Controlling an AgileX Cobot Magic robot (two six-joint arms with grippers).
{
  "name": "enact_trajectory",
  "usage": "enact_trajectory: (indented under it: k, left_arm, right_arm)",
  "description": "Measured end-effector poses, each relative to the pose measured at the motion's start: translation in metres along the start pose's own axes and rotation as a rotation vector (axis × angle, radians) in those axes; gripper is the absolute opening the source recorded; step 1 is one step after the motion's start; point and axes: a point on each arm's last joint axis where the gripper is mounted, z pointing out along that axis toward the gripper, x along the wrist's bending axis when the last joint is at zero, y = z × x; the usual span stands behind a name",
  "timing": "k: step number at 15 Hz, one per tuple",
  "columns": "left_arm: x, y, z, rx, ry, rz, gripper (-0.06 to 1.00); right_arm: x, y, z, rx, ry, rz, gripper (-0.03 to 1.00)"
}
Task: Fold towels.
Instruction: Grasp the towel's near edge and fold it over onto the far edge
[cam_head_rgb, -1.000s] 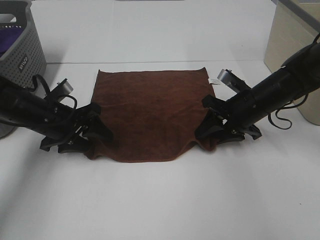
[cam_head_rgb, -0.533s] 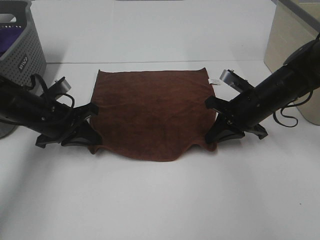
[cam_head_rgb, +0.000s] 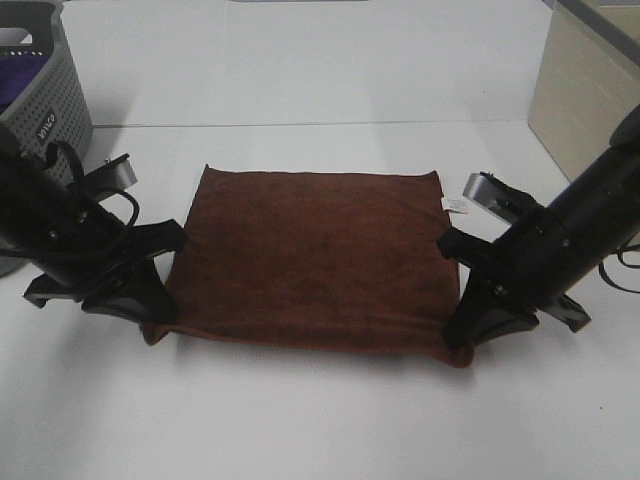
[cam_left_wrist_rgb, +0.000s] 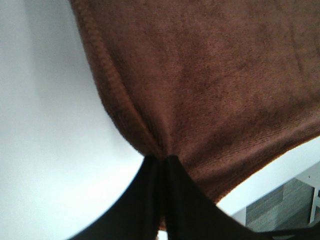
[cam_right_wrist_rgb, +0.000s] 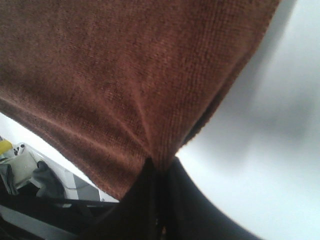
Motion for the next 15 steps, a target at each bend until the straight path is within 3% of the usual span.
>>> enact_trajectory:
  k: [2, 6, 9, 10, 15]
  left_arm:
    - [-0.003, -0.019, -0.005, 0.014, 0.016, -0.007, 0.02]
    - [-0.005, -0.02, -0.009, -0.025, 0.022, -0.022, 0.02]
    - [-0.011, 0.0, -0.017, -0.145, 0.031, 0.0, 0.02]
    - [-0.019, 0.02, -0.028, -0.251, 0.028, 0.025, 0.02]
    - [-0.026, 0.063, -0.021, -0.319, 0.026, 0.057, 0.02]
  right_arm:
    - [-0.002, -0.017, 0.002, 0.038, -0.007, 0.025, 0.03]
    - [0.004, -0.013, -0.006, 0.003, -0.008, 0.016, 0.03]
    - [0.018, 0.014, -0.028, -0.091, -0.021, -0.067, 0.03]
    - [0.027, 0.037, -0.041, -0.147, -0.031, -0.114, 0.03]
    - [0.037, 0.088, -0.055, -0.223, -0.036, -0.169, 0.03]
